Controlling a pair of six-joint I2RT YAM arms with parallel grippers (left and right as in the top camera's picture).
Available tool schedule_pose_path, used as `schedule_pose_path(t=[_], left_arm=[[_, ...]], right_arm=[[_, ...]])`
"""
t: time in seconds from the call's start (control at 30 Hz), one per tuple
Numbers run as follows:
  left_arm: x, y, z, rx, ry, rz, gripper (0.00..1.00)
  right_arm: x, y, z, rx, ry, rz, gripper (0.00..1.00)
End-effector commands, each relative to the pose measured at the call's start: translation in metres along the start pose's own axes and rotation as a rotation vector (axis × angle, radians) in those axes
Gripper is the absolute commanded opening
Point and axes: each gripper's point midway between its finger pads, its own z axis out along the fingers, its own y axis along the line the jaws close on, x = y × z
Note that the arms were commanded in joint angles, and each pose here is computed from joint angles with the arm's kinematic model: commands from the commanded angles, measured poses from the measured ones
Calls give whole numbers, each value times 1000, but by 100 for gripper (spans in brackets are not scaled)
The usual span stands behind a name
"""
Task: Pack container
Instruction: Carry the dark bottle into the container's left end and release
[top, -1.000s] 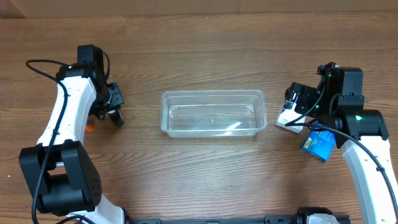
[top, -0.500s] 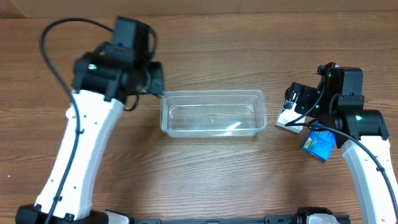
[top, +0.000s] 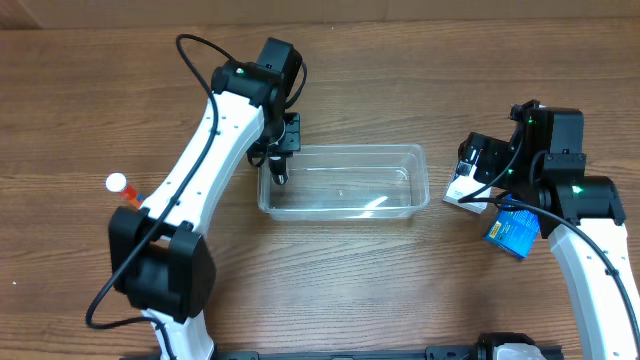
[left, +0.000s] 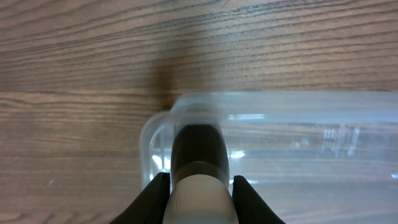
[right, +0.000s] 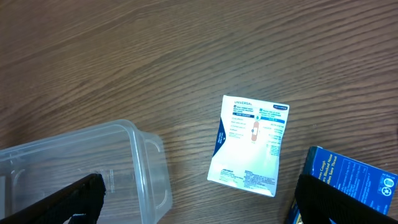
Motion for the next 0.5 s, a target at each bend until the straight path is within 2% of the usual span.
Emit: schedule_pose_path(t=[0.0,0.17,0.23,0.33,0.4,0.47], left_arm=[[-1,-5,21,-12,34,-3,4],[1,-5,37,-26,67,-2,6],[3,-5,38,-29,74,-1,17],[4,-4,37,-31,79,-1,56],[6,-3,37,-34,89,6,65],[10,-1,33,-41,106,7,67]], right_arm=[[-14,5,-10,-16,-42,1,100],[-14,5,-10,-16,-42,1,100],[-14,5,-10,-16,-42,1,100],[-14,5,-10,-16,-42,1,100],[-14,5,-10,-16,-42,0,100],[-14,5,-10,-16,-42,1,100]])
